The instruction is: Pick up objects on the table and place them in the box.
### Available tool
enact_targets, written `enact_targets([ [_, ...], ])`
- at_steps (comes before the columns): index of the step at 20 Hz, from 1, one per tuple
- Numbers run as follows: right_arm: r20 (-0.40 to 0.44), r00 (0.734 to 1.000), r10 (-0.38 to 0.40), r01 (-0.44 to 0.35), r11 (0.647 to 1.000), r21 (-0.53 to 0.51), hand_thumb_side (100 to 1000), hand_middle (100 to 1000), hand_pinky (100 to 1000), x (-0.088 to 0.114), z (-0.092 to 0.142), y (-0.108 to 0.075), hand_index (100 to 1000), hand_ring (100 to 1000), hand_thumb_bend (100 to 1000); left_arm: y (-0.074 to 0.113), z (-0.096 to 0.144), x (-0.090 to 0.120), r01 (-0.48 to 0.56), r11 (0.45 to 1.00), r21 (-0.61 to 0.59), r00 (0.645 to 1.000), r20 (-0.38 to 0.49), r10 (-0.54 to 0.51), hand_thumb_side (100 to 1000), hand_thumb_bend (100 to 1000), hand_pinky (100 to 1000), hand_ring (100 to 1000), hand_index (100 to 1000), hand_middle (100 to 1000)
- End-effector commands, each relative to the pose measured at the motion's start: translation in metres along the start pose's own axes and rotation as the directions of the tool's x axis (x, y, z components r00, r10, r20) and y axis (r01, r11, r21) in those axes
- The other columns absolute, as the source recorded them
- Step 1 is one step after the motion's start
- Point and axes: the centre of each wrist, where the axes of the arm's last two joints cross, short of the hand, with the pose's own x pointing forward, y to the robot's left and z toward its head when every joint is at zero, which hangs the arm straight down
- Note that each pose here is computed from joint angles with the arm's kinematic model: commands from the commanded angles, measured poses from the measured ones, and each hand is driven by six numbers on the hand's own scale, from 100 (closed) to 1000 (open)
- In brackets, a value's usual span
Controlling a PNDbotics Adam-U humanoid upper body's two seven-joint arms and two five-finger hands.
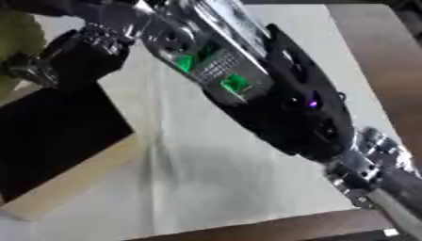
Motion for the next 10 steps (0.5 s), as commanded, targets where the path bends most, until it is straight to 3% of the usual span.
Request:
enact_targets([
  [1, 0.009, 1.000, 0.016, -0.016, 1.000, 0.018, 100, 444, 806, 0.007, -0.001, -0.001, 495, 589, 100, 0.005, -0.007, 0.006, 0.022, 1.000, -0.002, 0.999, 0.035, -0.022, 843, 990, 593, 692, 766, 710],
  [10, 0.007, 1.000, 0.015, -0.016, 0.990, 0.143, 100, 452, 807, 0.006, -0.017, 0.034, 503, 593, 100, 0.005, -0.005, 0.006, 0.021, 1.000, -0.002, 0.999, 0.035, -0.021, 844, 993, 592, 690, 765, 709],
])
